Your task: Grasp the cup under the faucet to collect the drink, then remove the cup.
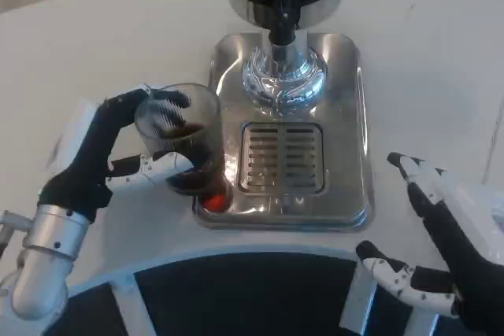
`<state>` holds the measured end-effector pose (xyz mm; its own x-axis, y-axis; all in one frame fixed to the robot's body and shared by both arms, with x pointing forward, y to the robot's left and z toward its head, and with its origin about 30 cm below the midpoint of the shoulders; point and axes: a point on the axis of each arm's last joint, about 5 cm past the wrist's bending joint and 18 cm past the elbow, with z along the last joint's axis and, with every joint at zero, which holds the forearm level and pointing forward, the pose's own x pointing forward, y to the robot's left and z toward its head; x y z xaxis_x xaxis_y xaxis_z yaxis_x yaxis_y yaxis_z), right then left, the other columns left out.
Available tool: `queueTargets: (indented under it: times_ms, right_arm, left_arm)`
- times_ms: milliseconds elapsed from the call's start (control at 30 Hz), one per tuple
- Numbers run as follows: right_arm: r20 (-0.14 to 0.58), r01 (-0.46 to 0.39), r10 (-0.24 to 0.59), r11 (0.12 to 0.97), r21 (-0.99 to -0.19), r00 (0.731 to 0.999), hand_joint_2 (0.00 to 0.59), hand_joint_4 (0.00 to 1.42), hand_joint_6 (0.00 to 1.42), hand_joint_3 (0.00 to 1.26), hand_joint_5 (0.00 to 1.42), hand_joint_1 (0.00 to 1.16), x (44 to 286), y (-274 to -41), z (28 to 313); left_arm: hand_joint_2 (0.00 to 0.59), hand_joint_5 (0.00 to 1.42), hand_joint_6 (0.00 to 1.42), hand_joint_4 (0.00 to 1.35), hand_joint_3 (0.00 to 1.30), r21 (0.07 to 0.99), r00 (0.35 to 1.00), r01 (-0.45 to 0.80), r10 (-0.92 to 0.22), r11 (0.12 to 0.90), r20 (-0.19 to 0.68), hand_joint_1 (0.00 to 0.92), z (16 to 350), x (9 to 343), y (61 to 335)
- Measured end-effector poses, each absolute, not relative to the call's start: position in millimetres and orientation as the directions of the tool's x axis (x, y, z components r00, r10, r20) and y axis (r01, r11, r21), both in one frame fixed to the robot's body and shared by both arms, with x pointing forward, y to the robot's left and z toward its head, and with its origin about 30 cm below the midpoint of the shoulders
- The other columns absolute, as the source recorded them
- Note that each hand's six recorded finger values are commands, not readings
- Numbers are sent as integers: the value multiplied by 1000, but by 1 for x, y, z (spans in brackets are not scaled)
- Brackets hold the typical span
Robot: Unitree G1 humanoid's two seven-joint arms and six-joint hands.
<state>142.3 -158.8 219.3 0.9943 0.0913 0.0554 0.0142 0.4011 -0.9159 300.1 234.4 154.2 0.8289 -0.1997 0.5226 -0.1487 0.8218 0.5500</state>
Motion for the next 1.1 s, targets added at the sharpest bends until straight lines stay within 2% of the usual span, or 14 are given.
queueTargets:
  times_ms: [267,767,1100]
  right_arm:
    - [65,15,120,381,-924,991,395,0,53,17,0,493,147,-156,222]
    - [52,-17,213,312,-950,976,404,0,18,15,0,469,156,-149,229]
    - [43,-32,297,242,-970,954,411,0,0,1,0,464,161,-142,236]
  left_arm:
    - [37,1084,279,1179,1060,523,814,-152,-194,839,547,524,152,288,248]
    - [33,1084,284,1179,1060,530,794,-124,-237,839,560,529,151,262,267]
    - [29,1096,286,1179,1060,530,774,-93,-274,843,571,525,153,248,273]
